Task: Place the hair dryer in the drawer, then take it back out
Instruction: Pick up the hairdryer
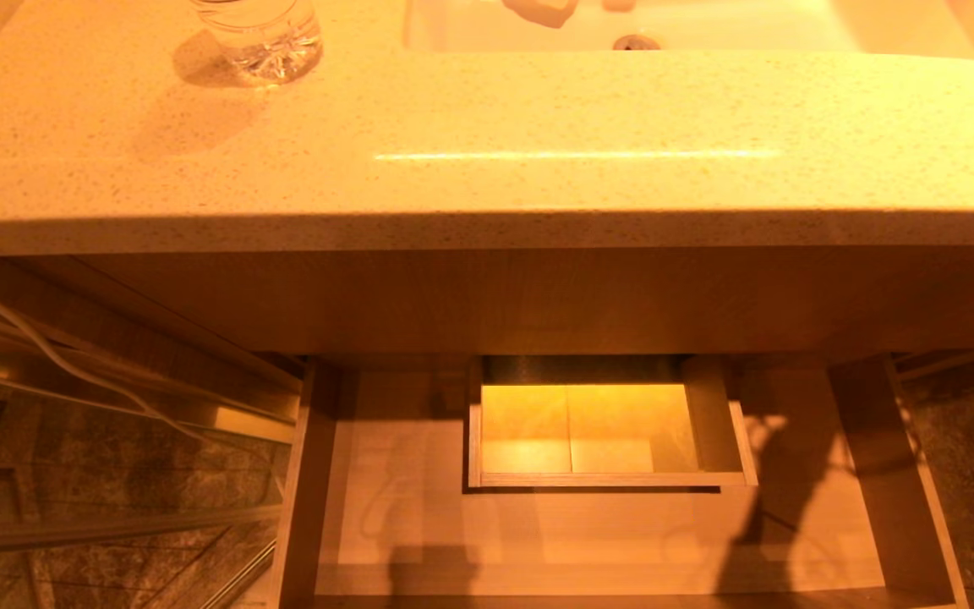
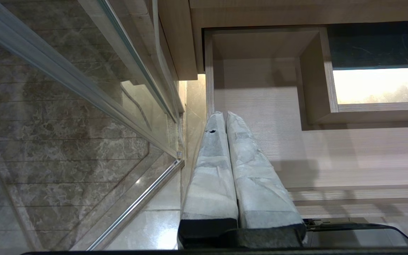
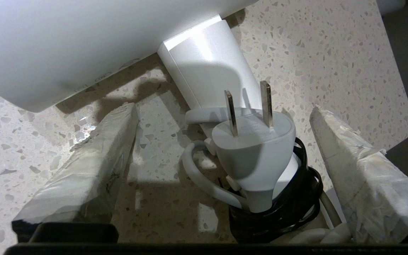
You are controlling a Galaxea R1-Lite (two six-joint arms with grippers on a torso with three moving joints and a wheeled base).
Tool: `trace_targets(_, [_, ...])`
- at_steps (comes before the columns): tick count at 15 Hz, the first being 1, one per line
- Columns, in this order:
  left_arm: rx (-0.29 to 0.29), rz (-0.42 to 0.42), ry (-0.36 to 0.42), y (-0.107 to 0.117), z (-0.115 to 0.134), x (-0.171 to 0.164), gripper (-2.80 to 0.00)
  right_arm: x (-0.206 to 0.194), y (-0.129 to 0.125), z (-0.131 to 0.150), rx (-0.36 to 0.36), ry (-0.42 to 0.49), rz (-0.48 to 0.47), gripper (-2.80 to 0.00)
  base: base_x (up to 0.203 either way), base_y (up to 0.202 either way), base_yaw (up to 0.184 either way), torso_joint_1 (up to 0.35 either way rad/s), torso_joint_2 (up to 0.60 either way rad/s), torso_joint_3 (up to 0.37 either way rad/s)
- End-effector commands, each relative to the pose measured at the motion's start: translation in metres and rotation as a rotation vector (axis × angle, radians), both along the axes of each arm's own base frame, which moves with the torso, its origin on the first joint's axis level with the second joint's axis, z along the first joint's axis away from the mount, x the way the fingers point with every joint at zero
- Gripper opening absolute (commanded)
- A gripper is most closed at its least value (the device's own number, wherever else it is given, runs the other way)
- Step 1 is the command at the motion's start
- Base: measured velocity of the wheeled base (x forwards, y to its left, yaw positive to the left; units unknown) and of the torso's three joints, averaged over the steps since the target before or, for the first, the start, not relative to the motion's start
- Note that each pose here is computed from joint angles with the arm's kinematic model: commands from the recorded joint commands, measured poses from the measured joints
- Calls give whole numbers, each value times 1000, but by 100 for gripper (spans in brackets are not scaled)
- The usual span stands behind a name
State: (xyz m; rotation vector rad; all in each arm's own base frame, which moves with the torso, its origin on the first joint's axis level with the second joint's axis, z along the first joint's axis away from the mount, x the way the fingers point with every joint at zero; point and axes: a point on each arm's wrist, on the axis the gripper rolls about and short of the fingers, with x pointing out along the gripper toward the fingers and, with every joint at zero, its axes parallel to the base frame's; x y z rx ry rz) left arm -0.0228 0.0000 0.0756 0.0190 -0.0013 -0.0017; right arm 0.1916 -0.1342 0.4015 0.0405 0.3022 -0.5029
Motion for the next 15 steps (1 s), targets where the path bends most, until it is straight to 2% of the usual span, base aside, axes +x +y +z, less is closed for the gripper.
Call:
trace_targets(1, [-1,0,1,0,0,0,-280,-2,1,1,-1,0,1,0,0,0,0,0,0,0])
trace_targets(15, [-1,0,1,0,0,0,-280,5,-4,-7,18,28,2,0,0,0,0,0,0,0])
